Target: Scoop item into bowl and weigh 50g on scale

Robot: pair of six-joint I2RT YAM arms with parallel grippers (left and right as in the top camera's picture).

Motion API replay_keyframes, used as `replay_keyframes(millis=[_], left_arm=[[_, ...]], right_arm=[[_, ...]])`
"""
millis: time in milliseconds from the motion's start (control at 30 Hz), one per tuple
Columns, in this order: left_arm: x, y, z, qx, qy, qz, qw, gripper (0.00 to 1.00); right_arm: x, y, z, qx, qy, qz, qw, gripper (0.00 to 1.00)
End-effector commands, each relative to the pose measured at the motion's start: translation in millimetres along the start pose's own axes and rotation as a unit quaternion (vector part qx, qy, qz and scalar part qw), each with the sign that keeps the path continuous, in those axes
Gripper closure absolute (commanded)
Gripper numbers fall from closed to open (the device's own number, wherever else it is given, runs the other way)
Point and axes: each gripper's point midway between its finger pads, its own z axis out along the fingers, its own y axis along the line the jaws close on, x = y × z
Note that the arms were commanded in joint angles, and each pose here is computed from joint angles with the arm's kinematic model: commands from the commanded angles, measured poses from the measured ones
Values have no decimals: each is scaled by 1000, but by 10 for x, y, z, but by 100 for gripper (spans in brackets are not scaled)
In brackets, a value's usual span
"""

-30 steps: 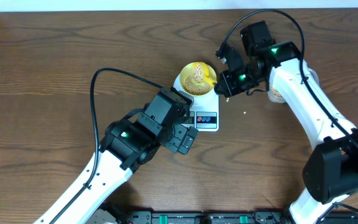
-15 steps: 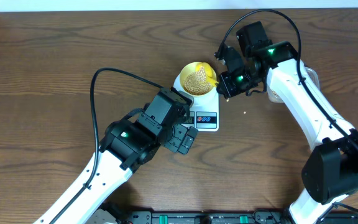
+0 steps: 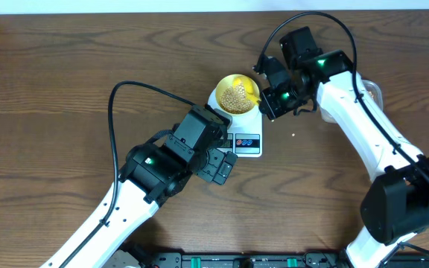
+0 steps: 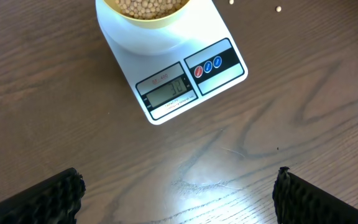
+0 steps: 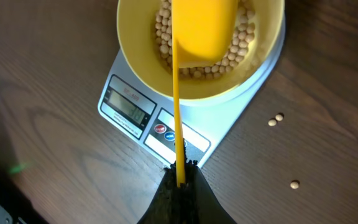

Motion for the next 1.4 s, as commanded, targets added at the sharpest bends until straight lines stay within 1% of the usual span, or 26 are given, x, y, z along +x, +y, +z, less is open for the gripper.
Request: replay_keyframes(millis=[0,633,1367], left_arm=[[-72,8,-53,-1,-10,3,1000,1],[-72,8,-53,-1,-10,3,1000,1],[-72,7,-53,-1,-10,3,1000,1]], right_arm=[[-71,45,-29,2,-7,-26,1000,99],[-64,28,-87,14,-9,-42,999,99],[-68,47,-111,11,-9,-42,999,99]])
